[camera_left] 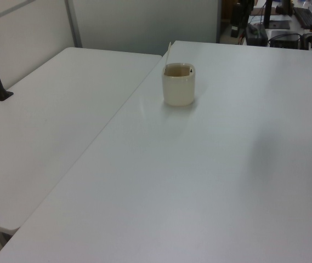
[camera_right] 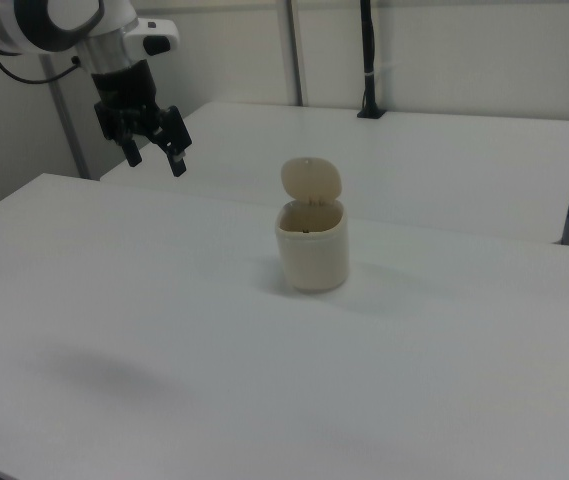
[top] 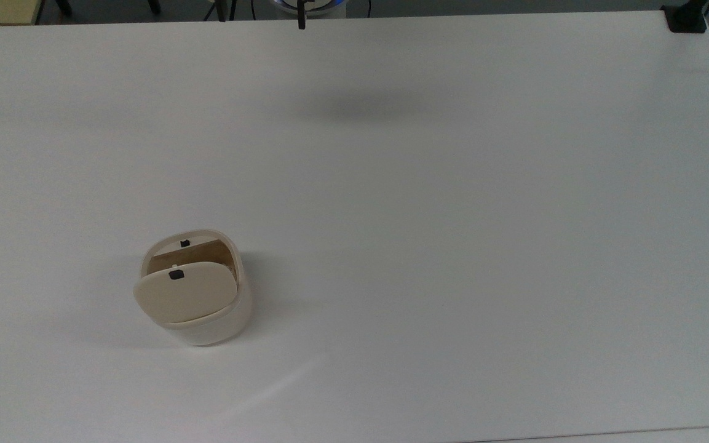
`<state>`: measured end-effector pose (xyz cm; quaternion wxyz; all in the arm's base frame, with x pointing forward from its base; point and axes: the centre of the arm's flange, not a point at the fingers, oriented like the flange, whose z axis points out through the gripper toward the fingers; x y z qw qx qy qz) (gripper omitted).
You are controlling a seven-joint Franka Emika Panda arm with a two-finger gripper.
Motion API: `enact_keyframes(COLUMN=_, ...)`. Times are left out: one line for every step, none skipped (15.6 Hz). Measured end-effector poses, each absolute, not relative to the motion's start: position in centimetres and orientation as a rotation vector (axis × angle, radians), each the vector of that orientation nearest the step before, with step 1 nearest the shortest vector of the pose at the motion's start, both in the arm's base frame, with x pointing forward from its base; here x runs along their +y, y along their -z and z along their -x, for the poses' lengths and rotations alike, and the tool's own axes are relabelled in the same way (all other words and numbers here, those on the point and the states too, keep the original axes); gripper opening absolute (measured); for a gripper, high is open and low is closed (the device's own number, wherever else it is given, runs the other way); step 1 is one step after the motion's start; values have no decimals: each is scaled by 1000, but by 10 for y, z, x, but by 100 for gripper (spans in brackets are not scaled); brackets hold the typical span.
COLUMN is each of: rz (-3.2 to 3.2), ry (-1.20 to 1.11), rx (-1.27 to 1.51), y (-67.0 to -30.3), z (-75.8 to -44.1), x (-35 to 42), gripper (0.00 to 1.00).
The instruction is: Open the trash bin
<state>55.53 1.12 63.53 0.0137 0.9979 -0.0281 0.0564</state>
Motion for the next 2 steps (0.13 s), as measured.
enact_keyframes(rz=-3108, ry=-176, rx=-88, y=-635, z=-555, x=11, gripper=100)
enact_keyframes(rz=-3108, ry=-176, rx=-88, y=-635, z=-555, x=11, gripper=100)
